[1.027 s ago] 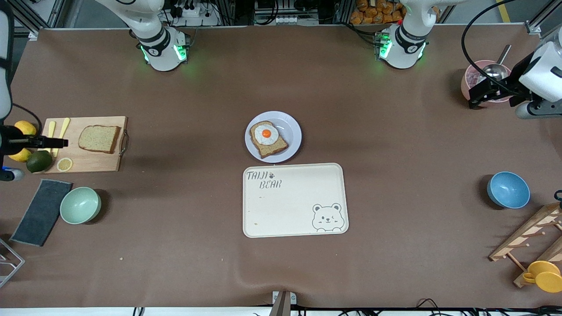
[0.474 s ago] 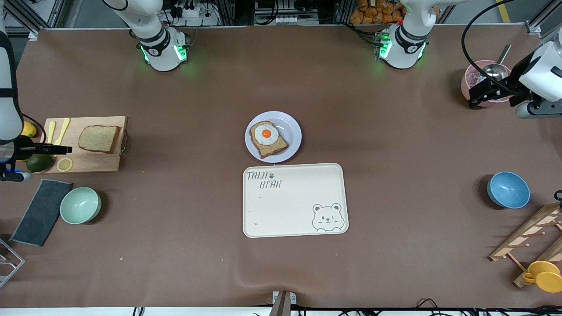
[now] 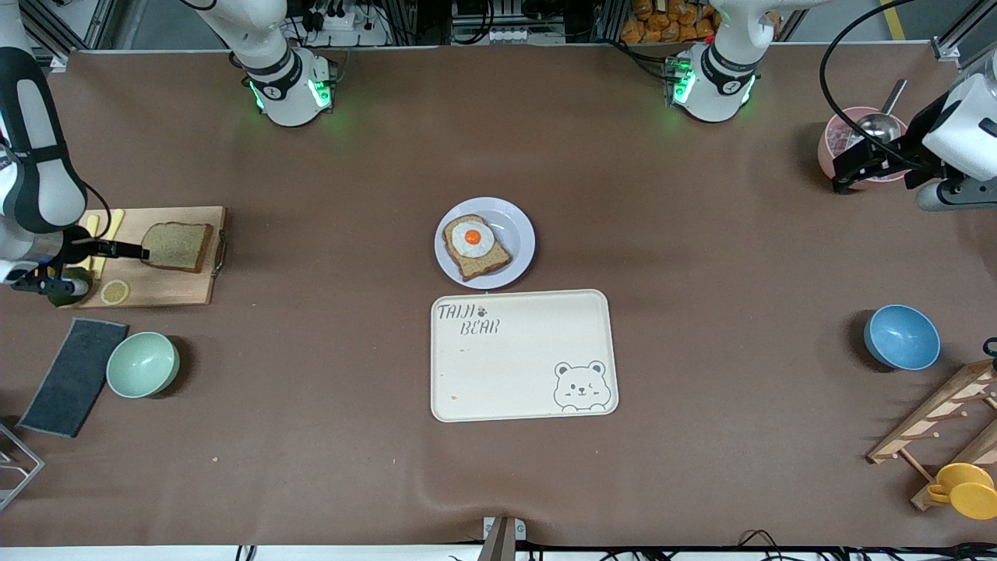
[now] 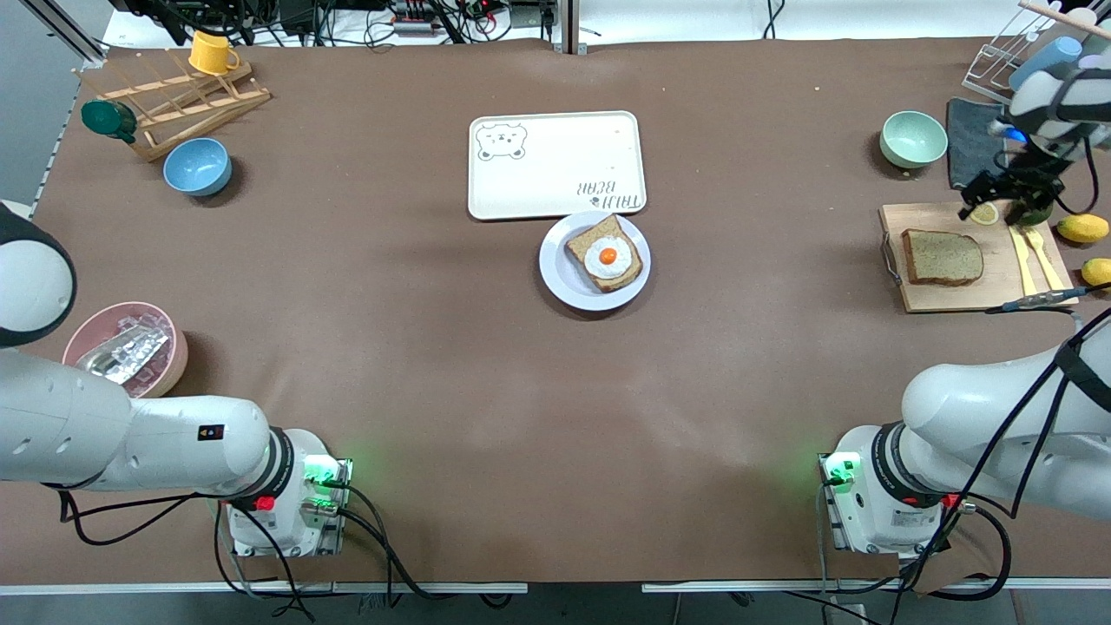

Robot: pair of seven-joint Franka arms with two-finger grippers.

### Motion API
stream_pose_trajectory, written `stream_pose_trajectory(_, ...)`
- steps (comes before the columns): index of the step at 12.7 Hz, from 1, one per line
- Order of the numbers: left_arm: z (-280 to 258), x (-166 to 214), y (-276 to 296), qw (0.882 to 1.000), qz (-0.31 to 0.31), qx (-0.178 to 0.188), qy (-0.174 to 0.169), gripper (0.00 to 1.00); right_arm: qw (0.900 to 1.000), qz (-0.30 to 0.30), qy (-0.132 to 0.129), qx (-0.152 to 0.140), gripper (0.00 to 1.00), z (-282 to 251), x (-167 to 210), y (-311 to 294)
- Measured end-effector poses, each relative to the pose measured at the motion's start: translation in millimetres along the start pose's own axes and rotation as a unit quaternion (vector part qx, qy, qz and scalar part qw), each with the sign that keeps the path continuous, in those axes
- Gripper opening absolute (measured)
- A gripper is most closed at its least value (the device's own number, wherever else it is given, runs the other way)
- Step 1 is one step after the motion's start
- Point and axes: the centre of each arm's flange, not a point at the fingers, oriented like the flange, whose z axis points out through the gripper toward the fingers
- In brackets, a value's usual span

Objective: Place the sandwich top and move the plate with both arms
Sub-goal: 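Reach the right gripper to the bread slice on the cutting board and grasp it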

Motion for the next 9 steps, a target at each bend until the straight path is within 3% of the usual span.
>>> stream_pose_trajectory(3,0,0,-1,1.0,-0.003,-0.012,-0.002,1.0,1.0,0.01,-0.006,0.011,1.0,15,-14,20)
stream_pose_trajectory(6,5,4,-8,0.999,-0.012,-0.042,-0.01,1.0,1.0,0.008,-0.012,0.017,1.0,36,-9,18)
stream_pose_trajectory(9,15,10,-8,0.999,-0.014,-0.05,-0.016,1.0,0.999,0.009,-0.021,0.023,1.0,55,-7,19)
